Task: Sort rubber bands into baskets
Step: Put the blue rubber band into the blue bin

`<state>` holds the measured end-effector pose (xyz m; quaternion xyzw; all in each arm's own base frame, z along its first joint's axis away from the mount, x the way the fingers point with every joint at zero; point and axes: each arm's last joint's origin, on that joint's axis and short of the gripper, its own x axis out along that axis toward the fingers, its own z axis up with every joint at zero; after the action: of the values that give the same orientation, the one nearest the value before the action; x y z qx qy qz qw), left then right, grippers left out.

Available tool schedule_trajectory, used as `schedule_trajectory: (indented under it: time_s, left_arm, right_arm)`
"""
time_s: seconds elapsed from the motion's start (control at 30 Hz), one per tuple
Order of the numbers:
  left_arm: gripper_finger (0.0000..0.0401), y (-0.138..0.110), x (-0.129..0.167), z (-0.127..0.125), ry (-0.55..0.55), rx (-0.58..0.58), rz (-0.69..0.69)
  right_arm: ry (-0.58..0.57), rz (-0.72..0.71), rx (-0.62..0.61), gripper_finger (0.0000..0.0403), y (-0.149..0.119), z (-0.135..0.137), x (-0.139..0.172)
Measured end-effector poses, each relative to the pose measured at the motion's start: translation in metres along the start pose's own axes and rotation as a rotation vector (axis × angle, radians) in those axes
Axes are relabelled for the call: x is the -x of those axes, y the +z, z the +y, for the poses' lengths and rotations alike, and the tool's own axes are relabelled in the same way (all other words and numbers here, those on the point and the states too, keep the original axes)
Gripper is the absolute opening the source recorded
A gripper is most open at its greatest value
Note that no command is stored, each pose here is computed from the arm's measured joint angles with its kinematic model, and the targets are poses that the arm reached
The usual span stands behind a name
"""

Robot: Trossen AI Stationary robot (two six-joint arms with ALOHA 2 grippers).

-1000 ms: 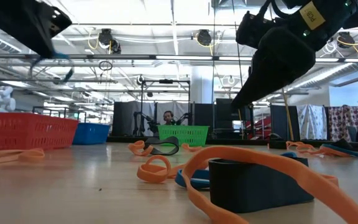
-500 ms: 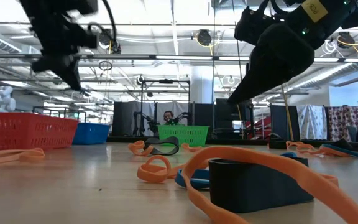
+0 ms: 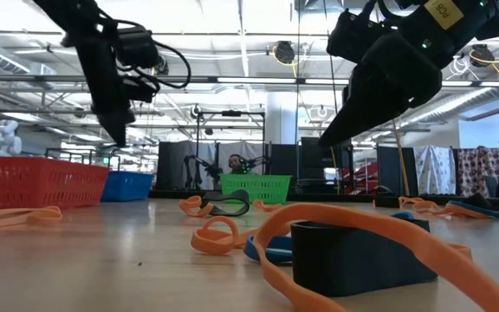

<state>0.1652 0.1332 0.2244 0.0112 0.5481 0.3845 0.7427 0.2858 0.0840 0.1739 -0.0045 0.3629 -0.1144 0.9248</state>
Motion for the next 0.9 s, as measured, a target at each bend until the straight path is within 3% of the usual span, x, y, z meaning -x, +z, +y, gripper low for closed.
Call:
schedule_trajectory:
  time_s: [0.13,0.43,0.9]
  left_arm:
    - [0.0002,0.001,-0.006,0.015,0.028,0.084,-0.011]
    - [0.0004,-0.002,-0.01,0.023,-0.044,0.178,-0.013]
    - [0.0059,-0.002,-0.01,0.023,-0.048,0.231,-0.009]
  right_arm:
    - [0.0,0.003,0.003,0.0155,0.0,0.0,0.0]
    - [-0.006,0.03,0.011,0.0155,-0.003,-0.001,0.0]
    - [-0.011,0.043,0.022,0.0155,-0.005,-0.001,0.0]
